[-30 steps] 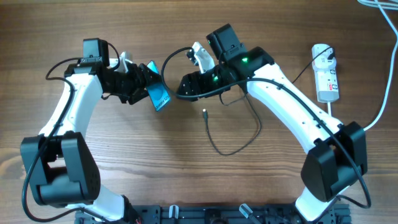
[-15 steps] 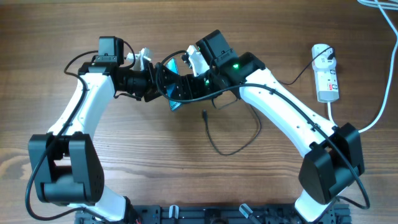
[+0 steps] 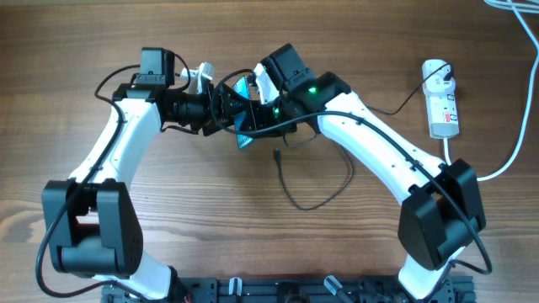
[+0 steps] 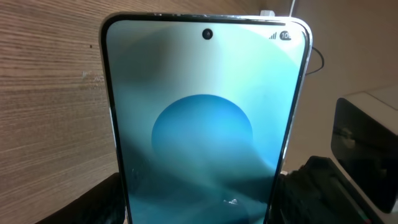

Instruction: Plug charger to phone and switch on socket

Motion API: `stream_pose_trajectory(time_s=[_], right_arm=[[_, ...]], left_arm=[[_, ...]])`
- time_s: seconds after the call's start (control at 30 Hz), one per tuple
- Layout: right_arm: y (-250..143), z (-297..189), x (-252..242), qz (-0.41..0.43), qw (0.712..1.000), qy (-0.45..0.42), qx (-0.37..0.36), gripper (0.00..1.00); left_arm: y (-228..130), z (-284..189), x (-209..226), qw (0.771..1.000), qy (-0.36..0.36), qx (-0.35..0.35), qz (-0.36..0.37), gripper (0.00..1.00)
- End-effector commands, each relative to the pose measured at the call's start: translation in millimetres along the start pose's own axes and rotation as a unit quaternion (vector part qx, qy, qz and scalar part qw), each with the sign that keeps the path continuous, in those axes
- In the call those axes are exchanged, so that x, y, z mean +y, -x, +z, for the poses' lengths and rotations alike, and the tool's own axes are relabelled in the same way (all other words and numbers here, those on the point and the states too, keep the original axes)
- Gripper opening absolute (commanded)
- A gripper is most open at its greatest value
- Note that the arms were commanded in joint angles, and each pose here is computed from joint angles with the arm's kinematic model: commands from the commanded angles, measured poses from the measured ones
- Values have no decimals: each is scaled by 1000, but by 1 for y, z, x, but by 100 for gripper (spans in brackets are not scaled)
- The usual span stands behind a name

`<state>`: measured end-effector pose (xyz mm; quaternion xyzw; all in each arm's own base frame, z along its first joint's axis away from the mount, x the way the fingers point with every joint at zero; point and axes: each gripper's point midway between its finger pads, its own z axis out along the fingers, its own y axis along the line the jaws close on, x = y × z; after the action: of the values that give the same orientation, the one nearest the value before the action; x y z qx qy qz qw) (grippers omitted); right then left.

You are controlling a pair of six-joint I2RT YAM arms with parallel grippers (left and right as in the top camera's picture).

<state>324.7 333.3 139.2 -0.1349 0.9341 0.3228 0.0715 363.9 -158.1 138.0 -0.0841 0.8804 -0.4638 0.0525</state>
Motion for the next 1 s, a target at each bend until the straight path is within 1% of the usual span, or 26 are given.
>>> stream_pose_trajectory(time_s=[0.0,0.03,0.07,0.1,0.17,0.23,0.27,0.33,0.37,0.4,0.47,0.53,0.6,0.63,0.77,0.83,0.93,0.97], right_arm=[[-2,5,-2,0,1000,-3,4,4],[-1,5,-3,1,1000,-3,3,4],[2,2,-4,0,1000,-2,-1,4],[3,-1,-5,0,1000,-2,-4,4],[12,-15,-4,2,1000,19,-17,4],[19,-30,7,-11,997,68,-24,4],[23,-40,14,-12,994,106,-25,4],[26,-56,27,-17,983,181,-18,4],[28,-66,33,-18,975,219,-14,4],[31,-78,38,-26,966,258,-14,4],[36,-89,43,-42,955,292,-21,4],[38,-94,48,-55,950,306,-26,4],[38,-94,54,-70,947,313,-28,4],[39,-94,56,-78,945,315,-33,4],[41,-102,66,-124,930,342,-46,4],[44,-104,68,-132,929,343,-53,4],[45,-103,67,-143,927,341,-58,4],[45,-104,68,-145,927,341,-59,4]], left_arm=[[5,-7,-16,999,-15,-10,32,72],[5,-7,-16,999,-16,-11,33,74],[5,-7,-17,999,-16,-12,34,81],[6,-7,-17,999,-17,-13,35,84],[9,-7,-18,999,-19,-18,42,84],[12,-9,-22,998,-31,-22,49,80],[13,-12,-30,996,-54,-21,60,77],[15,-19,-53,988,-119,-16,95,76],[14,-26,-69,979,-164,-10,124,75],[11,-37,-90,961,-221,0,166,75],[5,-54,-114,932,-285,17,222,74],[7,-60,-125,925,-299,23,232,73],[12,-66,-135,924,-302,22,233,67],[13,-68,-138,924,-302,22,234,65],[13,-77,-152,919,-309,28,242,65],[12,-81,-158,917,-310,31,248,62],[9,-81,-162,916,-312,38,250,55],[8,-80,-162,916,-312,39,250,49]])
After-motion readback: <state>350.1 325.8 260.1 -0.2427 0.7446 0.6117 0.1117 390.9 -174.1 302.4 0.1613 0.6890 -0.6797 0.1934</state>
